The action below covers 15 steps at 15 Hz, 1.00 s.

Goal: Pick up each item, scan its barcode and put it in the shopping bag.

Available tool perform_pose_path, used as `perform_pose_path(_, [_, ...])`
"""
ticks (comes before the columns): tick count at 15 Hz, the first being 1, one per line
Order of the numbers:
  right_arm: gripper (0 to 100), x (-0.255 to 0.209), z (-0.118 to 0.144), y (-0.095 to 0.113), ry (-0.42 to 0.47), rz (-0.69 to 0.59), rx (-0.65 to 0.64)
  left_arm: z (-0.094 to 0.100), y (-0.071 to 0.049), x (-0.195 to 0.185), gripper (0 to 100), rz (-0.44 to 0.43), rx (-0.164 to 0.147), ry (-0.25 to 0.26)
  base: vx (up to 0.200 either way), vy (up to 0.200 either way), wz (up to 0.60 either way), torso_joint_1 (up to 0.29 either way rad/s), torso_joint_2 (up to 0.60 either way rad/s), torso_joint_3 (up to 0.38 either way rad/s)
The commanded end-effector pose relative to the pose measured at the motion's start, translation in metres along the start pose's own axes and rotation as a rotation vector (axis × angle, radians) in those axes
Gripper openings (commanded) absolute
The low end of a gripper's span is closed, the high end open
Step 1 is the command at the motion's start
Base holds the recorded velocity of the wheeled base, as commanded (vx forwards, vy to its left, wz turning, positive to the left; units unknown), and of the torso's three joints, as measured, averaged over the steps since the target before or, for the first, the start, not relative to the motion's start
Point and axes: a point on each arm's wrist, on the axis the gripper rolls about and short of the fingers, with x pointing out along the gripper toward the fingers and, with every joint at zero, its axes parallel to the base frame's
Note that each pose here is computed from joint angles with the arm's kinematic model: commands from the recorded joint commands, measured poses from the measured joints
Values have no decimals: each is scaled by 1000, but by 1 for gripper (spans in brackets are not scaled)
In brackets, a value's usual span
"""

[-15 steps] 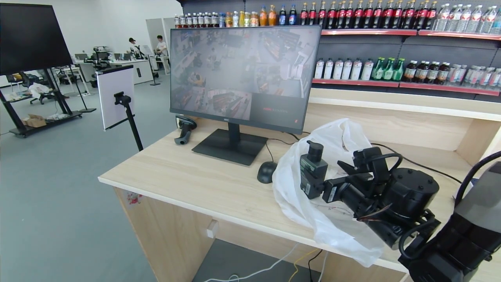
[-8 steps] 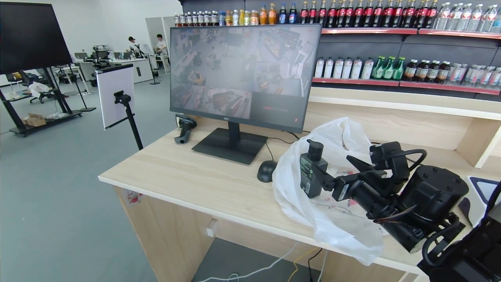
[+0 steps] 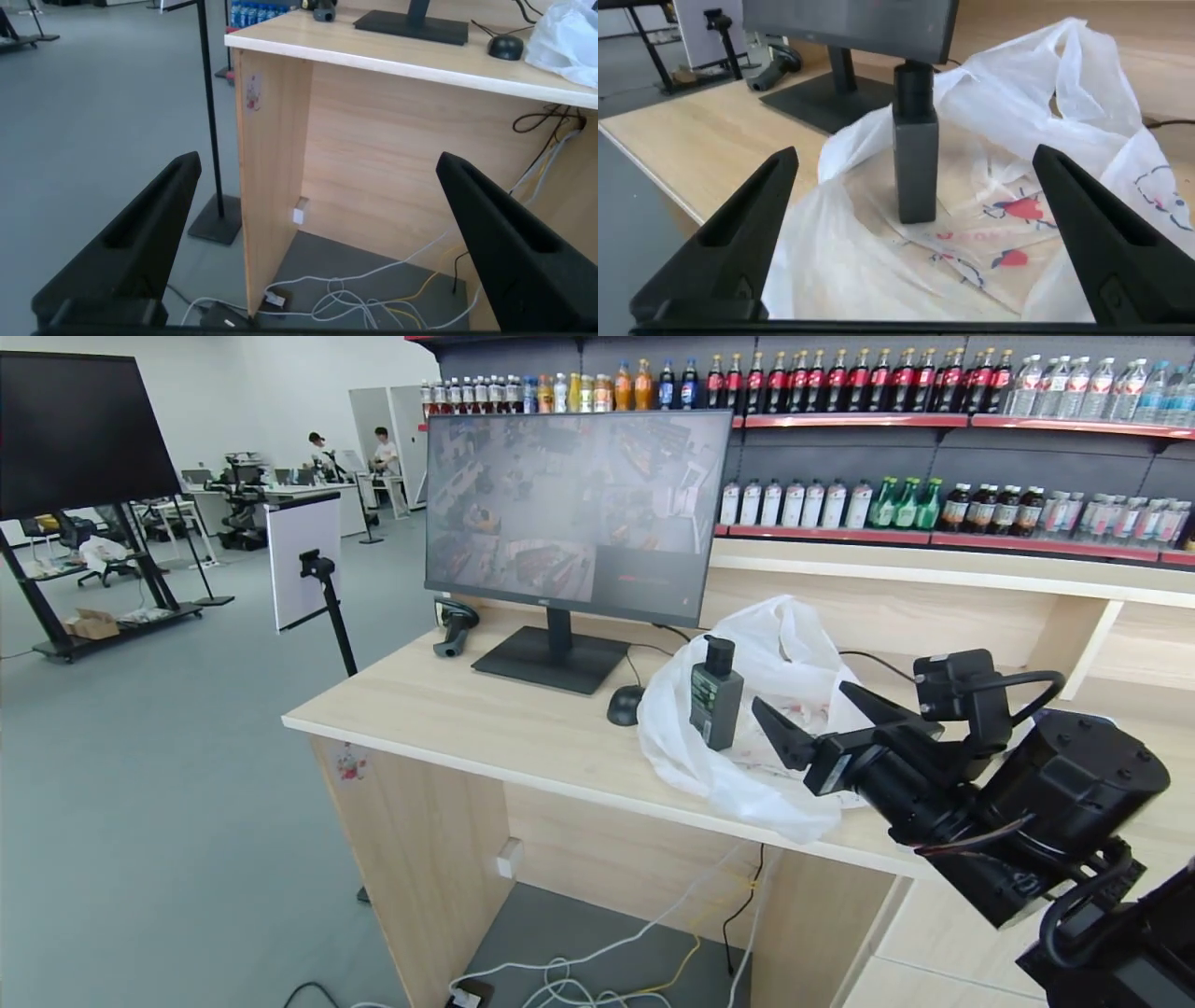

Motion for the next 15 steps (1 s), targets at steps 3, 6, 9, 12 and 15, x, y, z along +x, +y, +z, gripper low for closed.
perform_pose_path(3, [100, 0, 4, -8, -11, -30, -2, 0, 0, 0, 100, -1, 2, -1, 0, 0, -400, 10, 3, -2])
perform_pose_path(6, [100, 0, 2, -8, -6, -28, -4, 0, 0, 0, 100, 0, 2, -1, 0, 0, -600, 4, 10, 4])
perform_pose_path(9, [100, 0, 3, -8, -9, -28, -3, 0, 0, 0, 100, 0, 2, -1, 0, 0, -600, 4, 1, 4])
perform_pose_path(12, [100, -2, 5, -7, -15, -25, -7, 0, 0, 0, 100, 0, 2, -1, 0, -200, -400, 2, -1, 7])
perform_pose_path(15, [100, -2, 6, -6, -16, -22, -6, 0, 0, 0, 100, 0, 1, -1, 0, -200, 0, 4, 1, 1])
